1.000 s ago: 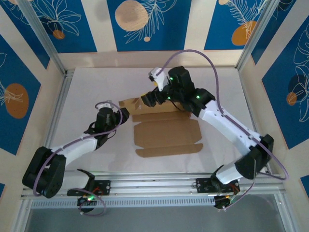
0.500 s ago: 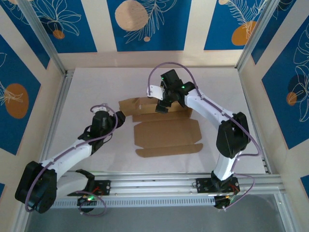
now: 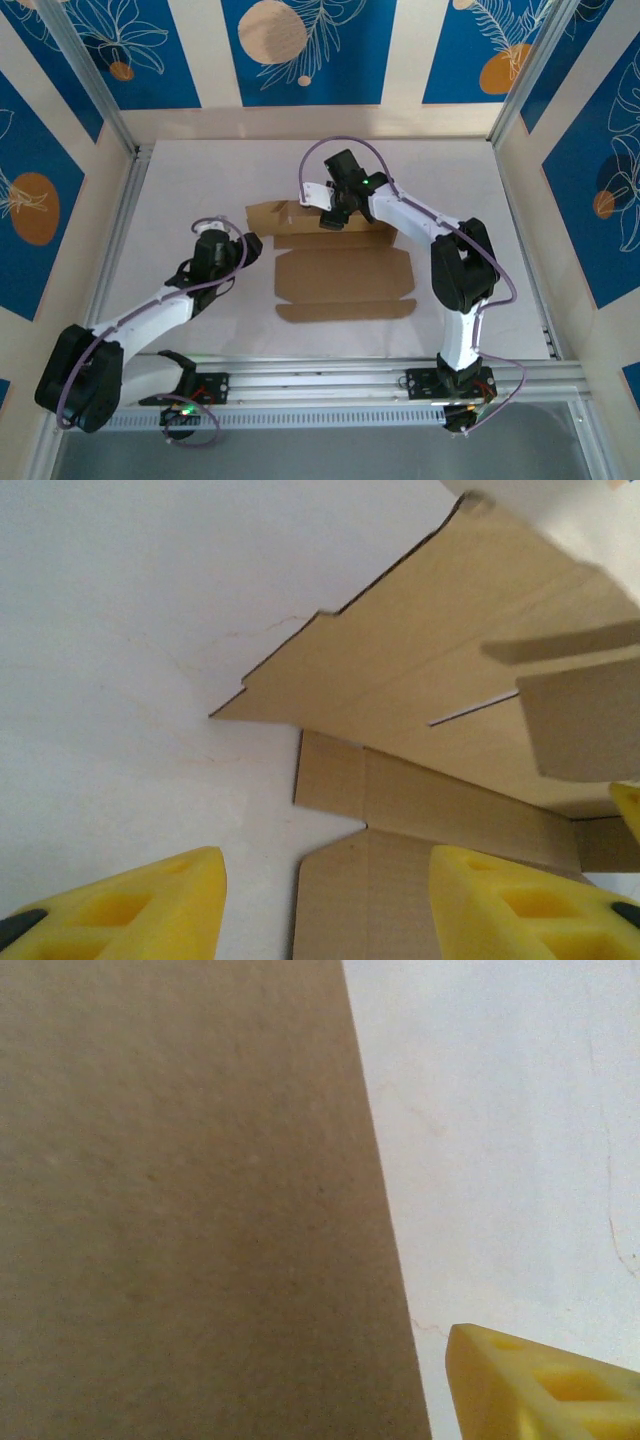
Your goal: Fold the paper box
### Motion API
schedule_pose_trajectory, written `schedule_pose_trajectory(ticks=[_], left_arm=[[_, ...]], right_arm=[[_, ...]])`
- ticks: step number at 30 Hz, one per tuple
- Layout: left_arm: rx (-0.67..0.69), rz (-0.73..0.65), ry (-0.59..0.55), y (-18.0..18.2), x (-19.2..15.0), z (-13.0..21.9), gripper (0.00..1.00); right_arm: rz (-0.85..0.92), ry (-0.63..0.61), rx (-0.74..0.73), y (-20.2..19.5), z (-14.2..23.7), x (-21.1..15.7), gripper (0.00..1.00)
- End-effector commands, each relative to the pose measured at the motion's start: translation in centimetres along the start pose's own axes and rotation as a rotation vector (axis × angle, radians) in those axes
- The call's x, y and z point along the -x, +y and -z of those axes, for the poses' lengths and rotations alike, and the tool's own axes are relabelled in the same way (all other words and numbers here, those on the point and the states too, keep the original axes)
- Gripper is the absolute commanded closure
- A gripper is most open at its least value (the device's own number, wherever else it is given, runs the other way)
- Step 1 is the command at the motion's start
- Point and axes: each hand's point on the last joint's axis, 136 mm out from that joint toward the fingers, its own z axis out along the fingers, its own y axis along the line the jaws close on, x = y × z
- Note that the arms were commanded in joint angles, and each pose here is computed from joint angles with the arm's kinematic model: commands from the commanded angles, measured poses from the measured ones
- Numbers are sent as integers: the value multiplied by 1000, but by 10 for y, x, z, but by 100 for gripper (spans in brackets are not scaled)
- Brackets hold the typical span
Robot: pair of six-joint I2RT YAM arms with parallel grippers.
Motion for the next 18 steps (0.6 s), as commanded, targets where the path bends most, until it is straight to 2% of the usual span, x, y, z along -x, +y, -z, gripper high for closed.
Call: schedule_pose_trajectory(ticks=[1, 9, 13, 15, 18], left_arm=[[-63, 5, 18, -10, -4, -5, 44], [-66, -3, 10, -15, 1, -12, 44], [-71, 15, 22, -13, -3, -14, 44], [-75, 24, 19, -12, -4, -12, 44], [-75, 18, 6, -13, -1, -6, 44]], right_arm=[[-28, -79, -21, -2, 24, 12, 37], [-64, -147, -32, -2, 46, 18, 38], [-32, -140, 6, 13, 44, 17, 25], [-59, -200, 32, 16, 57, 24, 17], [-160, -299, 35, 1, 84, 34, 15]])
